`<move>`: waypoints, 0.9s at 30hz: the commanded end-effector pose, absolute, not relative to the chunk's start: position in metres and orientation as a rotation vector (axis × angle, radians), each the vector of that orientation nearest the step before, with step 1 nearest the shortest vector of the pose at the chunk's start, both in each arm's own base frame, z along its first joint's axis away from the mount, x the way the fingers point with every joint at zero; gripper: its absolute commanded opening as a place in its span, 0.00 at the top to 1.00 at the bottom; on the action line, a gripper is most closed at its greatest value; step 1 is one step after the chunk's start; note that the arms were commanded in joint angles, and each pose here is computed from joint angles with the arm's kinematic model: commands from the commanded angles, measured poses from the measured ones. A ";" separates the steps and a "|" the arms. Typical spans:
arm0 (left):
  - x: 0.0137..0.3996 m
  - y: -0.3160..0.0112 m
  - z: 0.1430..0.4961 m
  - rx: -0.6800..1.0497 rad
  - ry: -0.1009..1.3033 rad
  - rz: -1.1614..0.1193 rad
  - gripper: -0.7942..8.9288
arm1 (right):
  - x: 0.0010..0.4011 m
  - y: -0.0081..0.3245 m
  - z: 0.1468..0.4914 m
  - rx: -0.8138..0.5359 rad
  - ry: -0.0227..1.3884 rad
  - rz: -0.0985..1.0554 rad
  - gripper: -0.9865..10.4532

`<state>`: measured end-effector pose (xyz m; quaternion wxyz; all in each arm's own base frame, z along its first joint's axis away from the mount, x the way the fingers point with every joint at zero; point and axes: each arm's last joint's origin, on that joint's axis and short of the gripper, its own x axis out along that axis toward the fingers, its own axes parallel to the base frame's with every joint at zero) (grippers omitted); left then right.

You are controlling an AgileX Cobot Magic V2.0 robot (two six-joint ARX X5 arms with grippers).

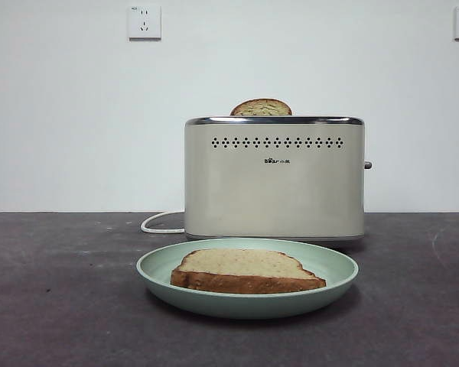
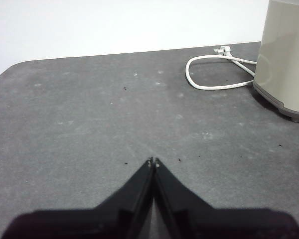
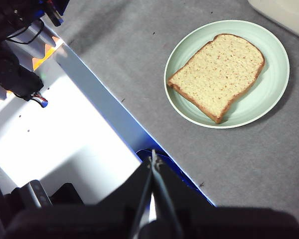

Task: Take the bread from the toaster,put the bread on the plate,put the plate on the table

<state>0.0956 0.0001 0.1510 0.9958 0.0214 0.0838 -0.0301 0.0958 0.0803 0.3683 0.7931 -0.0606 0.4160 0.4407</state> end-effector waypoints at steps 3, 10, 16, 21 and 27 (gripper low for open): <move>0.096 0.000 0.148 0.036 0.172 -0.056 0.92 | 0.089 0.070 0.372 -0.183 0.794 0.947 0.91; 0.096 0.000 0.148 0.036 0.172 -0.056 0.92 | 0.074 0.036 0.395 -0.076 0.491 0.723 0.91; 0.096 0.000 0.148 0.036 0.172 -0.056 0.92 | 0.050 0.016 0.400 -0.065 0.341 0.496 0.91; 0.096 0.000 0.148 0.036 0.172 -0.056 0.92 | 0.051 0.011 0.374 -0.068 0.191 0.397 0.91; 0.096 0.000 0.148 0.036 0.172 -0.056 0.92 | 0.071 0.010 0.313 -0.075 0.055 0.368 0.91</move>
